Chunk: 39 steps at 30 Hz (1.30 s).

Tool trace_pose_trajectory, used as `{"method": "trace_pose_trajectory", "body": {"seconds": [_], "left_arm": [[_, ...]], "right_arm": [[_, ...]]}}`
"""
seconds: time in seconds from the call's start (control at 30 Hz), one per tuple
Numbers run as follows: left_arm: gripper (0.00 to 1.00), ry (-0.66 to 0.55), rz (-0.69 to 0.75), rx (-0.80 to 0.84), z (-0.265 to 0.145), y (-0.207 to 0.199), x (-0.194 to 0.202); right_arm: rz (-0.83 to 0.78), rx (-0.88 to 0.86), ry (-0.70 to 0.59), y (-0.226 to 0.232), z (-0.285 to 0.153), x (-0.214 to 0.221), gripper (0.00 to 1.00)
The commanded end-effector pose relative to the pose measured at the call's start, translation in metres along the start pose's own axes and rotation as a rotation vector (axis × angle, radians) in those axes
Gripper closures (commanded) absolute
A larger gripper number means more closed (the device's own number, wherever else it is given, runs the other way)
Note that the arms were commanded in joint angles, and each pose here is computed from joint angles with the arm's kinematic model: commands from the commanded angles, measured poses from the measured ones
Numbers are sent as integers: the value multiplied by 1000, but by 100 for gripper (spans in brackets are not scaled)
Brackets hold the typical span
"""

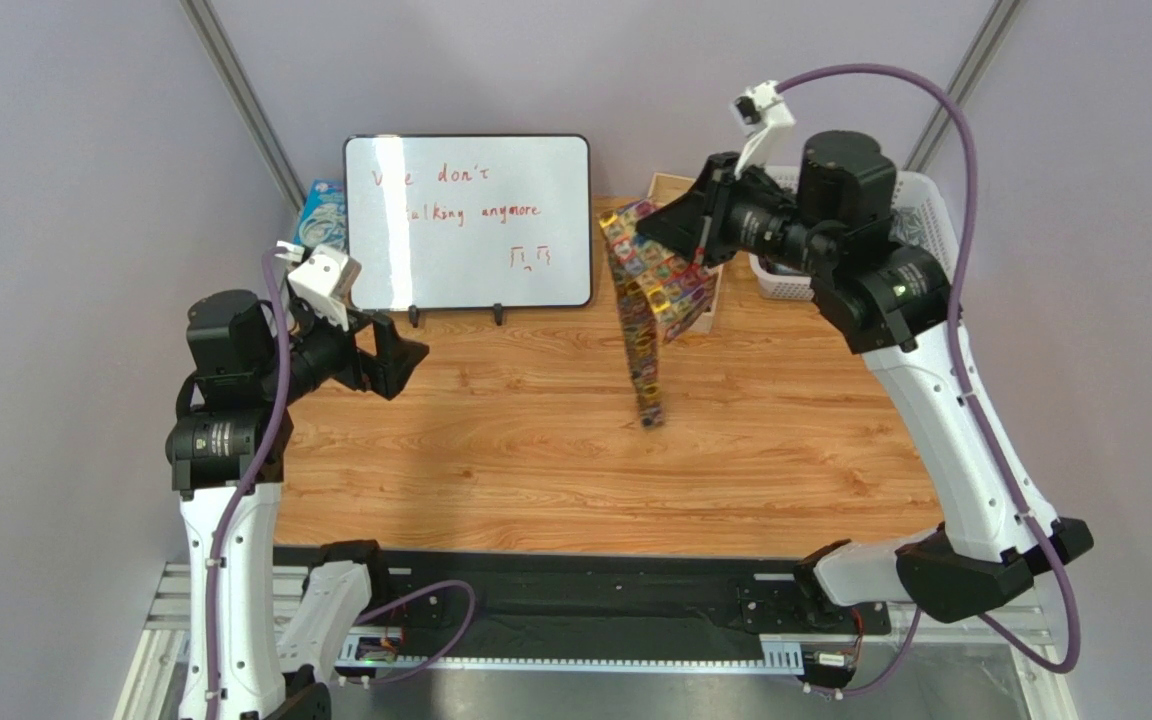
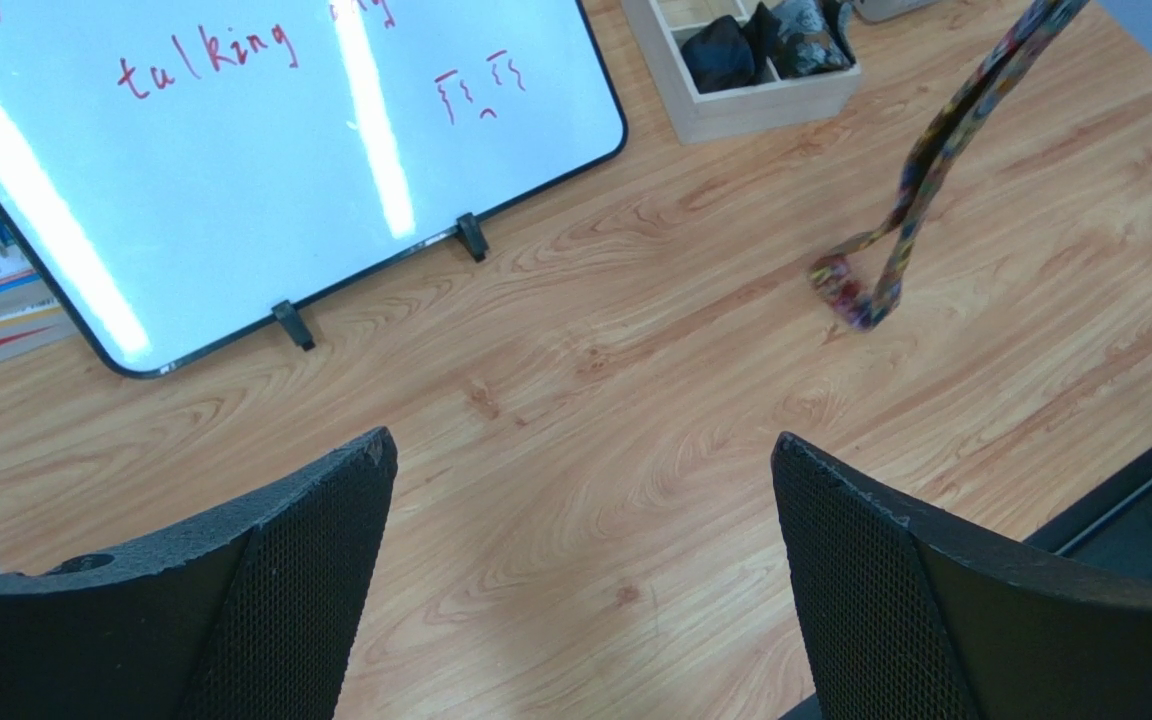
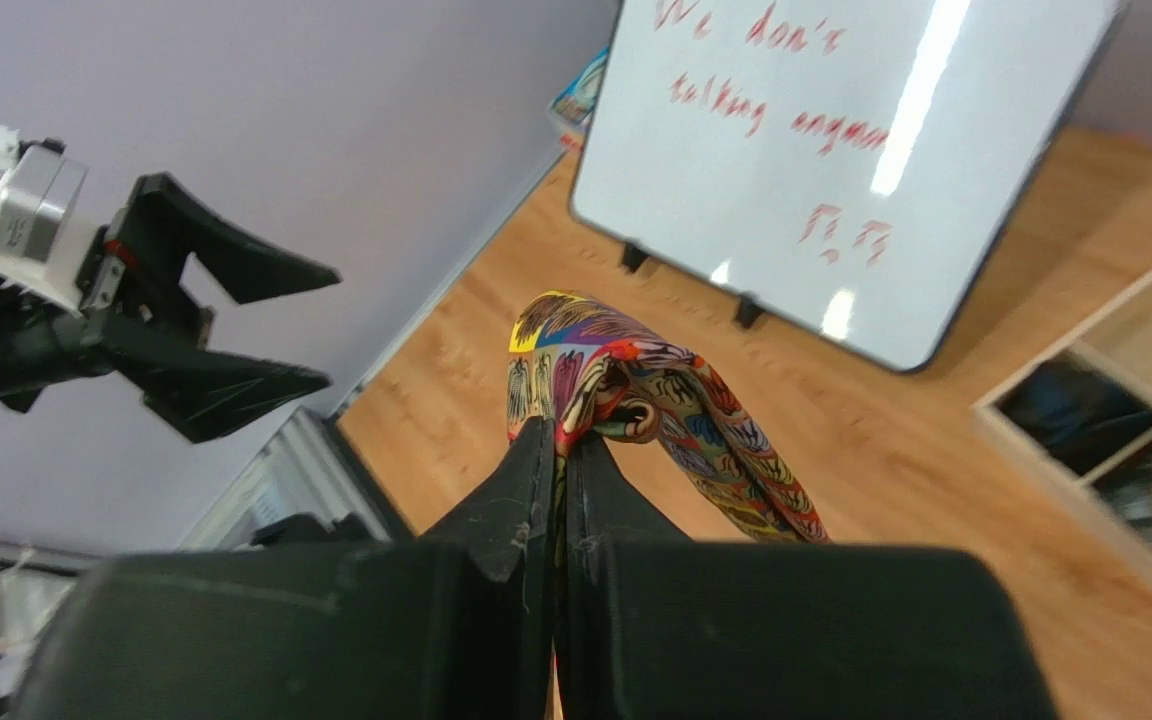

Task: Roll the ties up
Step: Flatten out the tie at the center of the board.

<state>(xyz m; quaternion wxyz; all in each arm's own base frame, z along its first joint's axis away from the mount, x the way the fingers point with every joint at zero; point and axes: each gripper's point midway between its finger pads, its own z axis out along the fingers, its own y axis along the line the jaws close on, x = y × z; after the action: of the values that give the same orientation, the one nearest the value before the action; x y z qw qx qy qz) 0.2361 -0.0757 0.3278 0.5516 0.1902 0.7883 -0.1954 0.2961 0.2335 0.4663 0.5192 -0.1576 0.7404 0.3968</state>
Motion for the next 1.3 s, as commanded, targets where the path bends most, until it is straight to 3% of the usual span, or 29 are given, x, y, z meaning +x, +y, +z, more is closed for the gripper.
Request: {"method": "trace_pose_trajectory", "body": {"seconds": [0.0,0.13,0.27,0.33,0.37,0.43,0.47,0.6,0.73,0.83,0.9,1.1,1.27], "left_arm": [[1,-5,39,17,1,-1,4],[0,0,27,32,2,-4,7],[1,20,59,73,6,-6,13],[1,35,123,127,9,-9,19],[1,43,156,181,11,-15,25],[1,66,171,235,15,-19,37],[1,82,180,262,19,-19,43],[1,174,188,342,39,-16,74],[3,260,248,416,61,-16,101],[4,273,320,485,85,-22,110],[5,279,363,540,101,-30,115],[5,334,490,663,154,-57,133],[4,343,599,649,201,-66,147]], "right_arm": [[106,-102,-103,62,-8,-24,100],[145,-100,-142,83,-9,-35,100],[288,173,-95,19,-11,0,100],[397,331,-22,-25,-19,37,100],[444,441,89,-54,-27,86,100],[535,587,151,-95,-46,126,100],[584,661,259,-117,-56,174,100],[746,853,386,-180,-98,256,100],[958,878,519,-212,-119,306,100],[988,791,559,-226,-114,306,100],[943,786,523,-241,-113,295,100],[887,781,597,-264,-117,305,100],[834,786,647,-276,-126,317,100]]}}
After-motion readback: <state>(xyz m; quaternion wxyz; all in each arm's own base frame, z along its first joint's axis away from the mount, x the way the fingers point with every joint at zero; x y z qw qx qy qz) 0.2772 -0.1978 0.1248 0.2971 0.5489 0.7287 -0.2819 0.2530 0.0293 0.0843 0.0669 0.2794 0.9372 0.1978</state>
